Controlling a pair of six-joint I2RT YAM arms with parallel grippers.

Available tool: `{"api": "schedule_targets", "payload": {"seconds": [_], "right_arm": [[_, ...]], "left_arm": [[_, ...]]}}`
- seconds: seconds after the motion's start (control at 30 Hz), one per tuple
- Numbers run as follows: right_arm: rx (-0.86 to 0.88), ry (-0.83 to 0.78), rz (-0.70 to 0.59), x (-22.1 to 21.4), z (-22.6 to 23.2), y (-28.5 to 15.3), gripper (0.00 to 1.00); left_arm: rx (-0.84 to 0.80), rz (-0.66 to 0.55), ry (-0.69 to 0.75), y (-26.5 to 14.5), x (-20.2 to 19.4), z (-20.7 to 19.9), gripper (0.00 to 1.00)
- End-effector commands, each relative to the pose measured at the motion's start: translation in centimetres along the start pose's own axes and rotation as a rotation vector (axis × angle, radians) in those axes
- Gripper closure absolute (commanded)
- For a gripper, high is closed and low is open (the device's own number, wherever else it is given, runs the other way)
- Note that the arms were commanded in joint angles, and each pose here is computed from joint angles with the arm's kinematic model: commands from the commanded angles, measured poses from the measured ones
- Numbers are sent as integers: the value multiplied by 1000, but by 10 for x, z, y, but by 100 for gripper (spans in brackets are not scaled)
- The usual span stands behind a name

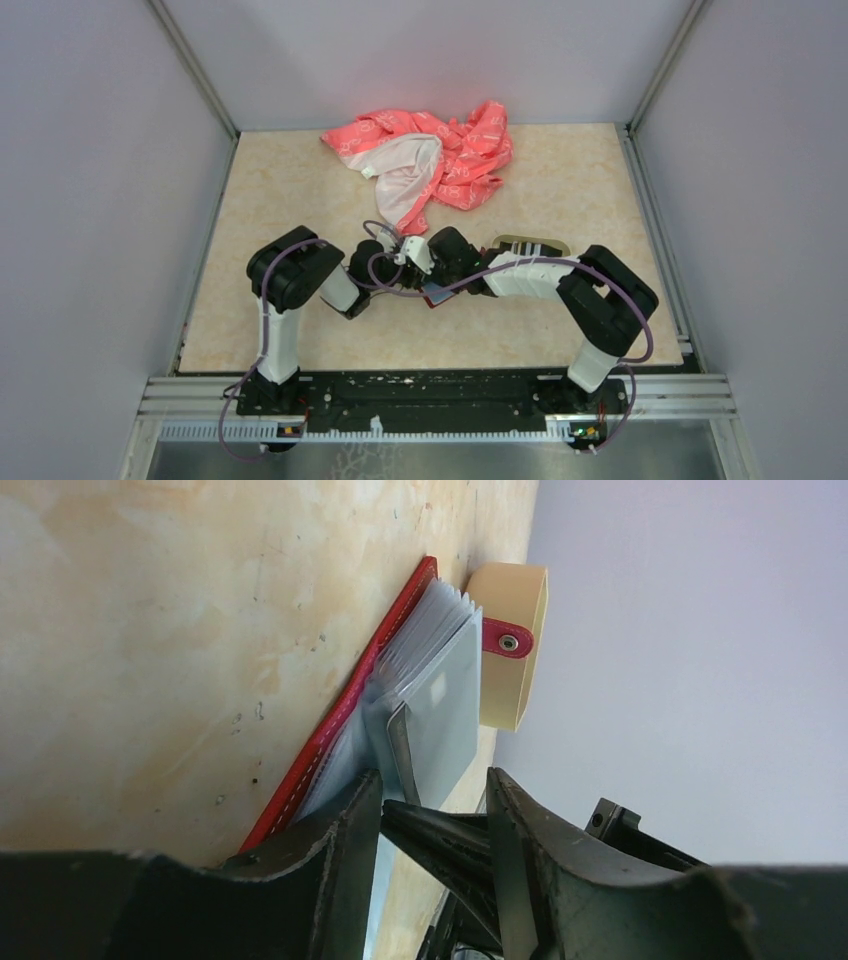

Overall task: Put the credit cards into the card holder
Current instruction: Insert the credit card into the card holder.

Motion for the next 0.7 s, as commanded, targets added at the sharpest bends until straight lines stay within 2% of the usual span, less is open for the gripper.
{"api": "schedule_targets", "payload": {"seconds": [0.0,0.23,0.33,0.47,0.57,0.67], "right_arm": [[-136,5,-5,6,-14,-3,100],[-133,39,-13,6,-23,-10,100],[33,48,-79,16,-18,-26,100],[337,-3,-199,30,-13,-65,100],[411,-16,-309,34,-21,-93,88],[399,17,-375,32,-38,-109,78]], "left_arm": [[68,40,-1,-2,-8,22,49],[60,32,24,-3,-4,20,48],[35,25,72,-7,-3,11,47],[-1,9,193,-19,-1,-3,45],[-4,0,309,-28,2,-13,45],[3,-22,435,-38,6,-21,45]]}}
Point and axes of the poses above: each gripper's point midway between its finger pads, its own y axis out along the fingers, its own z axis along the line the jaws close on, x = y × z, the point moved 8 cm from there along -y, back along the fingers, and after that the axes turned 8 degrees about y, right-handed, at the moved point
